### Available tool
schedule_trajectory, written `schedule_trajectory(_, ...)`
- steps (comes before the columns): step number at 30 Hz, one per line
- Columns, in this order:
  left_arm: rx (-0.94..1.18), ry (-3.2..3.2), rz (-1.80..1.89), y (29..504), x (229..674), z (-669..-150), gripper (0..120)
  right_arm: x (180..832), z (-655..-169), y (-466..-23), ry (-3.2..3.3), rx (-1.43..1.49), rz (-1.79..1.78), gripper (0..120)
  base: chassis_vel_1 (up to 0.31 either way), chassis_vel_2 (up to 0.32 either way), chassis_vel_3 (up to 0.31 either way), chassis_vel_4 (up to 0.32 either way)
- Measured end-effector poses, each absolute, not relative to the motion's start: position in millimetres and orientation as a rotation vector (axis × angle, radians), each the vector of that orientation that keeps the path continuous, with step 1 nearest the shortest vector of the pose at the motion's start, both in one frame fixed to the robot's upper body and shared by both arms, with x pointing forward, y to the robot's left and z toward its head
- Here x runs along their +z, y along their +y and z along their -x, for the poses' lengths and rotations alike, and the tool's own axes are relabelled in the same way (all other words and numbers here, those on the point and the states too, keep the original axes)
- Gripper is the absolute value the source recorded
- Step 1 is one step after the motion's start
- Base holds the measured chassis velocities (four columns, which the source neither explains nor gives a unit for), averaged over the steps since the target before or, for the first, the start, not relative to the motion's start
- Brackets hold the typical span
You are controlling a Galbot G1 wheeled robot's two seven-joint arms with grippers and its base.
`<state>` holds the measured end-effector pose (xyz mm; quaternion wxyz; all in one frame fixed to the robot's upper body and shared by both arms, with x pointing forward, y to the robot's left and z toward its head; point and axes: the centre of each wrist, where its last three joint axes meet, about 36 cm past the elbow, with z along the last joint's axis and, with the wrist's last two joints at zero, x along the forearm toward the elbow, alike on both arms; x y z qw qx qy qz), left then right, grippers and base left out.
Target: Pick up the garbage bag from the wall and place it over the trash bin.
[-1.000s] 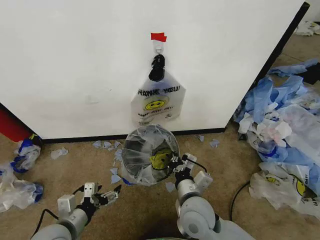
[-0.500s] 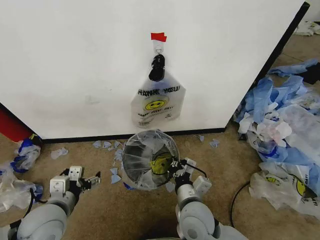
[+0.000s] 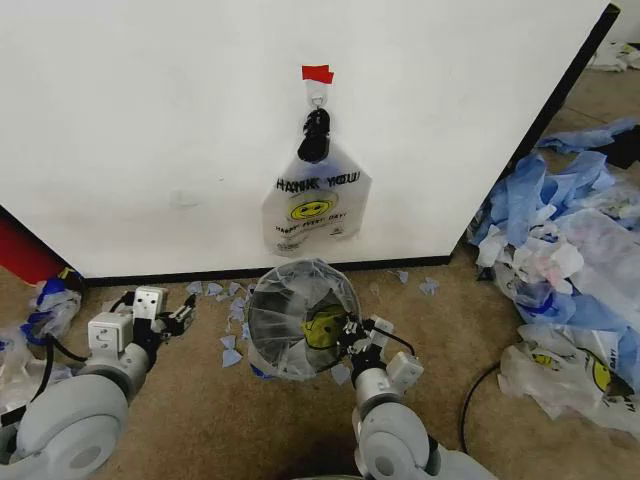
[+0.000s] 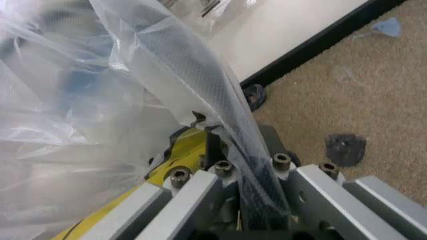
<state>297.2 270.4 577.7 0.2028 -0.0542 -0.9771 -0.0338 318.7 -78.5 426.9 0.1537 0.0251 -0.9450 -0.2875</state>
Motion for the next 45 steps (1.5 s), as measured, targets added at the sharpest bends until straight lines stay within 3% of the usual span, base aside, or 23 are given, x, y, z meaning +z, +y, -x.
schedule_trajectory(9, 0.043, -2.640, 0.231, 265, 596, -296, 0, 424, -317, -68, -2.698, -0.816, -0.098, 0, 0.000, 0.000, 0.000, 0.000)
schedule_trajectory(17, 0.255, -2.575, 0.302, 265, 606, -302, 0, 421, -315, -56, -2.735, -0.780, -0.221, 0, 0.000, 0.000, 0.000, 0.000)
schedule_trajectory(45, 0.576, -2.441, 0.384, 257, 583, -293, 0, 403, -328, -6, -2.934, -0.600, -0.475, 0, 0.000, 0.000, 0.000, 0.000)
